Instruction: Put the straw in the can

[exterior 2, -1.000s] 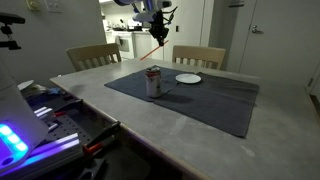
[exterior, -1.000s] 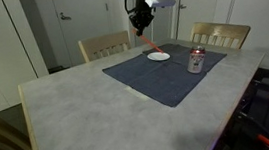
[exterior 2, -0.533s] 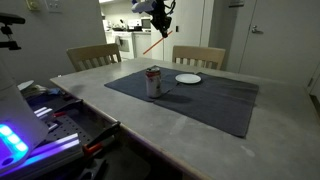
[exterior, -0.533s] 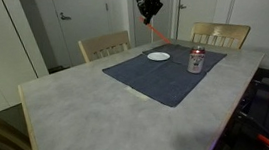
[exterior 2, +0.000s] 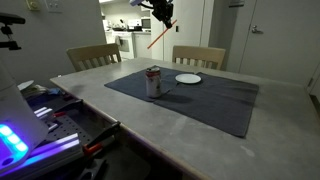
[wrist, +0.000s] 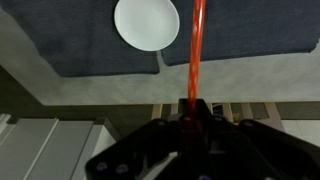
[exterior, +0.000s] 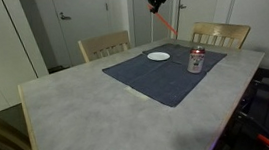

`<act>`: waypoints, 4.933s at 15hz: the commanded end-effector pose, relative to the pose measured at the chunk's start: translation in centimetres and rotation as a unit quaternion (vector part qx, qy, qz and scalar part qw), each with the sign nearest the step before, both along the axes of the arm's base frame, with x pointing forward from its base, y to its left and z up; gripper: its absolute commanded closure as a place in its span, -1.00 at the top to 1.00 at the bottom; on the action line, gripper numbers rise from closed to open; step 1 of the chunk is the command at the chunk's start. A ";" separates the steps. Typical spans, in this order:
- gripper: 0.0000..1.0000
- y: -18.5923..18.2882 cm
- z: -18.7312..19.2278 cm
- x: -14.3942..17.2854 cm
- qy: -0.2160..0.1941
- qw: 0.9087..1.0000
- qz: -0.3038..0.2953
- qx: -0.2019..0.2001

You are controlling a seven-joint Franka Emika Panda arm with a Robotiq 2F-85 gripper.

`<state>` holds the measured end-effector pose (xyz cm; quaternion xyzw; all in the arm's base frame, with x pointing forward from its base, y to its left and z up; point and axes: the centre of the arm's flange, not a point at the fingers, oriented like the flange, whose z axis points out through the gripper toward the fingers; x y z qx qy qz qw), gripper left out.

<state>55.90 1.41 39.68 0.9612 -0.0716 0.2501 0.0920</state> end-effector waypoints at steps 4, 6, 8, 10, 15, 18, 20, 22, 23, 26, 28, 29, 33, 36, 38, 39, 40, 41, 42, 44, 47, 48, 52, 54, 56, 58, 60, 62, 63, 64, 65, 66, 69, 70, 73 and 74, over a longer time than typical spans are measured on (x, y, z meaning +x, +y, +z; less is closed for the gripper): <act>-0.95 -1.4 1.3 -4.4 -0.041 0.997 -0.057 -0.017; -0.95 -1.3 1.4 -2.6 -0.036 0.998 -0.051 -0.015; -0.81 -1.3 1.5 -2.9 -0.036 0.998 -0.052 -0.014; -0.81 -1.2 1.4 -2.9 -0.035 0.998 -0.051 -0.015; -0.81 -1.2 1.5 -2.9 -0.035 0.998 -0.051 -0.015; -0.95 -1.3 1.5 -3.1 -0.040 0.997 -0.055 -0.020; -0.95 -1.3 1.6 -3.4 -0.047 0.996 -0.065 -0.032; -0.95 -1.3 1.9 -3.9 -0.062 0.995 -0.071 -0.045; -0.95 -1.3 2.0 -4.0 -0.069 0.994 -0.072 -0.051; -0.95 -1.5 3.0 -5.0 -0.092 0.991 -0.071 -0.072; -0.95 -1.6 3.5 -6.0 -0.101 0.989 -0.061 -0.085; -0.95 -1.7 3.7 -6.6 -0.103 0.989 -0.056 -0.091; -0.95 -2.1 3.7 -9.6 -0.099 0.988 -0.045 -0.107; -0.95 -2.4 3.2 -12.6 -0.118 0.985 -0.060 -0.109; -0.95 -2.9 3.2 -14.2 -0.137 0.982 -0.083 -0.104; -0.95 -3.2 3.2 -15.0 -0.147 0.979 -0.096 -0.101; -0.95 -3.4 3.2 -15.8 -0.159 0.977 -0.108 -0.095; -0.95 -3.6 3.2 -16.5 -0.170 0.974 -0.120 -0.087; -0.95 -3.7 3.1 -17.2 -0.178 0.972 -0.132 -0.076; -0.95 -3.6 2.9 -17.8 -0.188 0.968 -0.153 -0.059; -0.95 -3.2 2.4 -18.4 -0.194 0.965 -0.169 -0.041; -0.95 -3.0 2.2 -18.5 -0.194 0.965 -0.172 -0.037; -0.95 -3.0 1.3 -18.9 -0.196 0.962 -0.189 -0.032; -0.95 -3.1 0.9 -19.1 -0.197 0.960 -0.197 -0.035; -0.95 -3.0 0.2 -19.3 -0.203 0.956 -0.204 -0.050; -0.95 -3.0 -0.8 -19.2 -0.223 0.948 -0.215 -0.068; -0.95 -2.8 -1.4 -18.7 -0.241 0.941 -0.224 -0.075; -0.95 -2.4 -1.9 -18.2 -0.251 0.938 -0.227 -0.079; -0.95 -2.3 -2.2 -18.1 -0.254 0.937 -0.228 -0.081; -0.95 -2.2 -2.6 -17.9 -0.254 0.936 -0.227 -0.085; -0.95 -2.1 -3.1 -17.8 -0.256 0.936 -0.227 -0.088; -0.95 -2.1 -3.7 -17.5 -0.256 0.935 -0.227 -0.094; -0.95 -2.3 -5.2 -16.8 -0.262 0.930 -0.231 -0.113; -0.95 -2.3 -5.7 -16.5 -0.262 0.929 -0.233 -0.117; -0.95 -2.1 -6.8 -16.0 -0.255 0.929 -0.238 -0.125; -0.95 -1.9 -7.2 -15.8 -0.251 0.929 -0.239 -0.126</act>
